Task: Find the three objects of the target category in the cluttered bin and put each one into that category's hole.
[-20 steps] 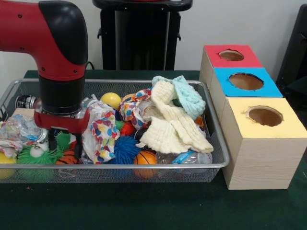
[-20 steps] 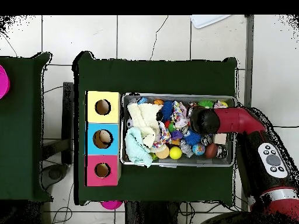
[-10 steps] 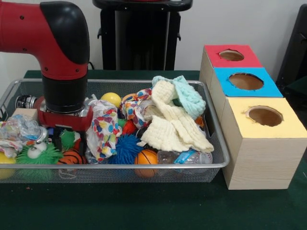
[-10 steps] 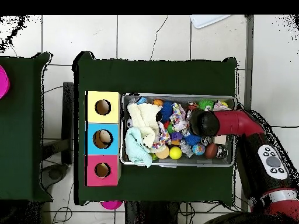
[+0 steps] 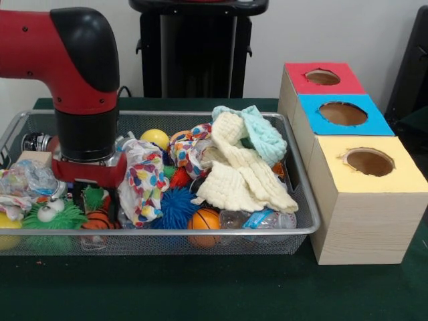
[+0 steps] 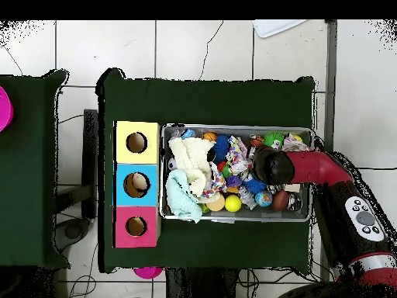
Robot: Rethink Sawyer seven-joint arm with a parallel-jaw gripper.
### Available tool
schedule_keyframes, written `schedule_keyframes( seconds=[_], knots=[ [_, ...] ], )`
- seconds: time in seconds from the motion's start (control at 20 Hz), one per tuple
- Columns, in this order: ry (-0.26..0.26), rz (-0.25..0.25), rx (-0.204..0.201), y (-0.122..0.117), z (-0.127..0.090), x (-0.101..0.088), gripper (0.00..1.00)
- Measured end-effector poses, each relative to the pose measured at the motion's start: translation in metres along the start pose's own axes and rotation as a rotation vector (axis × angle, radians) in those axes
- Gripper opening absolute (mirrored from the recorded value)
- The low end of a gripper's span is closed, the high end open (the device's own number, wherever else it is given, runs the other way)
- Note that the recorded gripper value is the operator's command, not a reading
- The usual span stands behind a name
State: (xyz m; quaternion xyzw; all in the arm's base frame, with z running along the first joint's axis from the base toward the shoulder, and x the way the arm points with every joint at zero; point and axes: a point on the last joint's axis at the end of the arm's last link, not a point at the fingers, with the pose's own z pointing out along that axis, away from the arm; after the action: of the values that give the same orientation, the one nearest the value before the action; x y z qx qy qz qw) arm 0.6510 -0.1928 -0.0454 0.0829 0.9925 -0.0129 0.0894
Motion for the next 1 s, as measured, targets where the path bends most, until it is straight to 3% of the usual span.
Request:
schedule_keyframes(
  seconds=[0.95,1.0],
  knots=[
    [-0.172,0.014,-0.072,0.007,0.028,0.003,1.00],
    [-0.173,0.013,-0.073,0.007,0.029,0.003,0.00]
  ],
)
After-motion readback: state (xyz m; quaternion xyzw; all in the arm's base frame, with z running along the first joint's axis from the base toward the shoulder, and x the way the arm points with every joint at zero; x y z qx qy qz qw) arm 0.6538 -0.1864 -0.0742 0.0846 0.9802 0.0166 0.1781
